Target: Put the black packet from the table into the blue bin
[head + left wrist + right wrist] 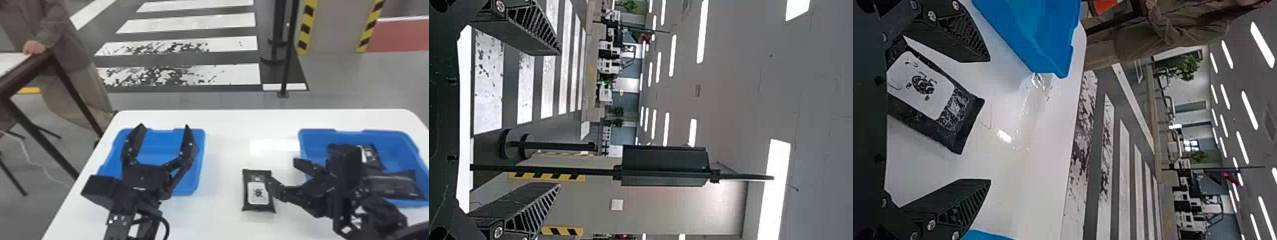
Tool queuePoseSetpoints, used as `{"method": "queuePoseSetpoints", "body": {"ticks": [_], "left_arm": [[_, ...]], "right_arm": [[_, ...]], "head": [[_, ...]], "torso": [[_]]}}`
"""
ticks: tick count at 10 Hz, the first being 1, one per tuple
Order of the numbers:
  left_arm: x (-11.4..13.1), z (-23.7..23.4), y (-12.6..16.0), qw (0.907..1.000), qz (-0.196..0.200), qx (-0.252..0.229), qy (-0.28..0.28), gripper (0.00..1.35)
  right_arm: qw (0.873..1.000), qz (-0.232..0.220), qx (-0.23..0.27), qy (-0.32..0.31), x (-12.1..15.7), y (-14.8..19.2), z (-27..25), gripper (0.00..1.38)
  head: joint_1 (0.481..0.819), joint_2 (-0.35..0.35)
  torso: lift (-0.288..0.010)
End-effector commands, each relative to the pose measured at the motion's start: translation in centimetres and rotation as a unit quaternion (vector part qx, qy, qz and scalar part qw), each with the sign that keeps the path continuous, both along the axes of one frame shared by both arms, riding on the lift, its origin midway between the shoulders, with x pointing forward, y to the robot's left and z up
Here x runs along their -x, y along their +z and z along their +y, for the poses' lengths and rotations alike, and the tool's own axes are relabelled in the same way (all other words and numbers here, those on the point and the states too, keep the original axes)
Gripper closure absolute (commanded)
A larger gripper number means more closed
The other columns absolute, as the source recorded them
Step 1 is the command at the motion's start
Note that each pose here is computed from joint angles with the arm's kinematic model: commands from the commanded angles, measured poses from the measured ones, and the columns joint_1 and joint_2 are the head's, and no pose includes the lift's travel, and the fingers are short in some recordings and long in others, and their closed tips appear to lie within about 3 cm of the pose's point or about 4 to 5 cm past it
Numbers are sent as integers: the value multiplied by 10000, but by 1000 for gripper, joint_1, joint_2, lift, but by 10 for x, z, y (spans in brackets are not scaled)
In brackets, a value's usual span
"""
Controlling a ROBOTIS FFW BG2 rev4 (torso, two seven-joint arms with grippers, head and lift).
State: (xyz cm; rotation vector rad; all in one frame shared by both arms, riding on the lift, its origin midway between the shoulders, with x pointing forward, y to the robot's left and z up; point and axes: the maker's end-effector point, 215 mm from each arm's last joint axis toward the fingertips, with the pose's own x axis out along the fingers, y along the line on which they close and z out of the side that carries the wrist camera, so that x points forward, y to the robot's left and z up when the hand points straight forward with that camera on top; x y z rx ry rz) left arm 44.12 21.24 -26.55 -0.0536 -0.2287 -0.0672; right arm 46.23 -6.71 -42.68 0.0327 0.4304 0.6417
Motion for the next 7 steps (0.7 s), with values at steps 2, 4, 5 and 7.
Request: {"method": "queuePoseSetpoints", "body": {"ticks": [2, 4, 5, 7], "left_arm": [[0, -1, 0, 10000, 3, 6, -3, 87], [0, -1, 0, 10000, 3, 6, -3, 87], [1, -1, -2, 10000, 27, 4, -3, 87], [1, 0, -1, 10000, 13, 1, 6, 87]], "right_arm": [[9980, 337, 366, 393, 6, -27, 29, 157], [9954, 590, 587, 474, 6, -48, 33, 157], [9944, 621, 704, 486, 4, -53, 34, 157], [9901, 761, 940, 718, 0, -73, 49, 157]], "head": [[695, 192], [695, 213], [695, 217], [695, 221]], "torso": [[-110], [-110], [-110], [-110]]}}
